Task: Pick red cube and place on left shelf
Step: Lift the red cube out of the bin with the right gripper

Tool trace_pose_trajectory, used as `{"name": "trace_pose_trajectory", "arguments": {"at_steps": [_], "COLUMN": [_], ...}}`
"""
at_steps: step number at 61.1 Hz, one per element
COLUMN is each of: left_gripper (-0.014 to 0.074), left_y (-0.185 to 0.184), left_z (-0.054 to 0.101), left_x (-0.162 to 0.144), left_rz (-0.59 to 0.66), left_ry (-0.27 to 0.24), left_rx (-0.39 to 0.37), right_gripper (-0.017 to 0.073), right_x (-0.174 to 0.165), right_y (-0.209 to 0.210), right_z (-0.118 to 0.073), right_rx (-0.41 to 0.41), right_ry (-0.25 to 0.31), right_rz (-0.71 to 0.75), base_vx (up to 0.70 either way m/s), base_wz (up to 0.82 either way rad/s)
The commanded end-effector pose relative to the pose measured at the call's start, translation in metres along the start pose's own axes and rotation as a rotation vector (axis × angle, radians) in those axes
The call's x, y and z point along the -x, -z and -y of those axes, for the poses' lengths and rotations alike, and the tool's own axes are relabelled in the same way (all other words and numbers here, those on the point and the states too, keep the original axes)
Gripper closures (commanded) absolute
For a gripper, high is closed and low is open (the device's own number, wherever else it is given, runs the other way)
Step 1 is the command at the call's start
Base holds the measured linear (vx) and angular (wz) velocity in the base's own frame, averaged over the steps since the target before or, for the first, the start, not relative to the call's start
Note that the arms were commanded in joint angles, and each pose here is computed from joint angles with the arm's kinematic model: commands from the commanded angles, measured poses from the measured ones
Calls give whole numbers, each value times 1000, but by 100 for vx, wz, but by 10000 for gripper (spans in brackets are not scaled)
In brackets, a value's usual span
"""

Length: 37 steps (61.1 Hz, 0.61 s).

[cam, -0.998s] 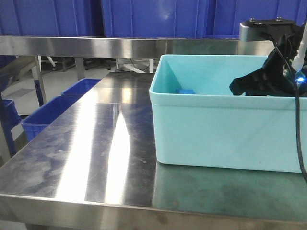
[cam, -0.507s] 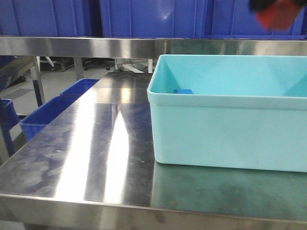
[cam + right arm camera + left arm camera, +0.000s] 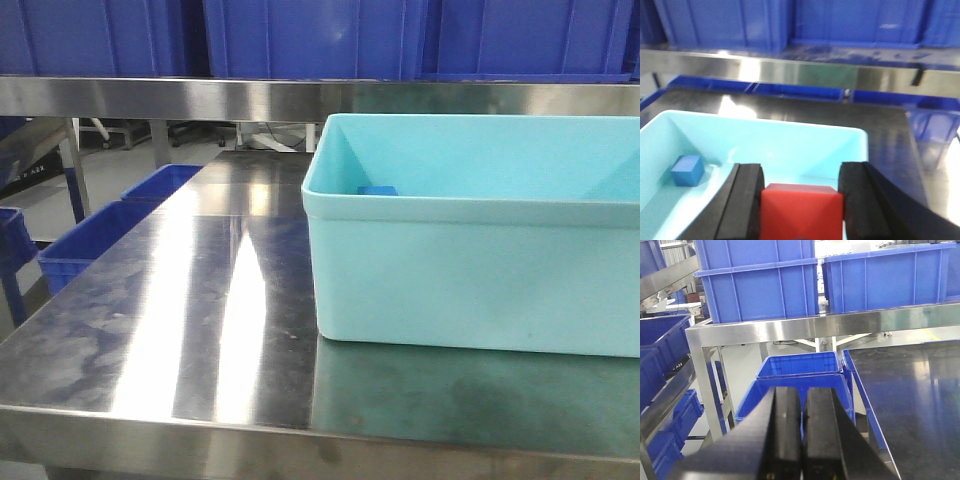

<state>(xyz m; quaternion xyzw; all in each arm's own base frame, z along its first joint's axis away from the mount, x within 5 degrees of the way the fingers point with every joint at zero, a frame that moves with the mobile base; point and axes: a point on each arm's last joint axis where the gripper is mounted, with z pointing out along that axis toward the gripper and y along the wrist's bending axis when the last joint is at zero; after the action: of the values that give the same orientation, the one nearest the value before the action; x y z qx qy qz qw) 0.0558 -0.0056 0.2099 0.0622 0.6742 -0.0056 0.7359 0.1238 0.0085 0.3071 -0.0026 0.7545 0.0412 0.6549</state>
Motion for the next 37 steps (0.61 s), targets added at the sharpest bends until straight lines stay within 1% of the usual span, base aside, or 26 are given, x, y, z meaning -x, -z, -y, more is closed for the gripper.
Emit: {"name": "trace_pose_trajectory", "arguments": {"at_steps": [1,13,37], "left_gripper": [488,488,488], "left_y": [-1,-1,-1], "left_z": [0,0,0], "left_x": [0,0,0], "left_rz": [53,53,53], "left_ry": [-1,-1,-1], "left_rx": [6,6,6], "right_gripper": [501,501,501], "right_x": [9,-7,-8], "right_y": [15,30,32], "right_z": [1,2,2], "right_rx": [-6,-6,-6], "right_ry": [5,5,5], "right_rz": [159,187,197], "base_vx": [0,0,0], "base_wz": [0,0,0]}}
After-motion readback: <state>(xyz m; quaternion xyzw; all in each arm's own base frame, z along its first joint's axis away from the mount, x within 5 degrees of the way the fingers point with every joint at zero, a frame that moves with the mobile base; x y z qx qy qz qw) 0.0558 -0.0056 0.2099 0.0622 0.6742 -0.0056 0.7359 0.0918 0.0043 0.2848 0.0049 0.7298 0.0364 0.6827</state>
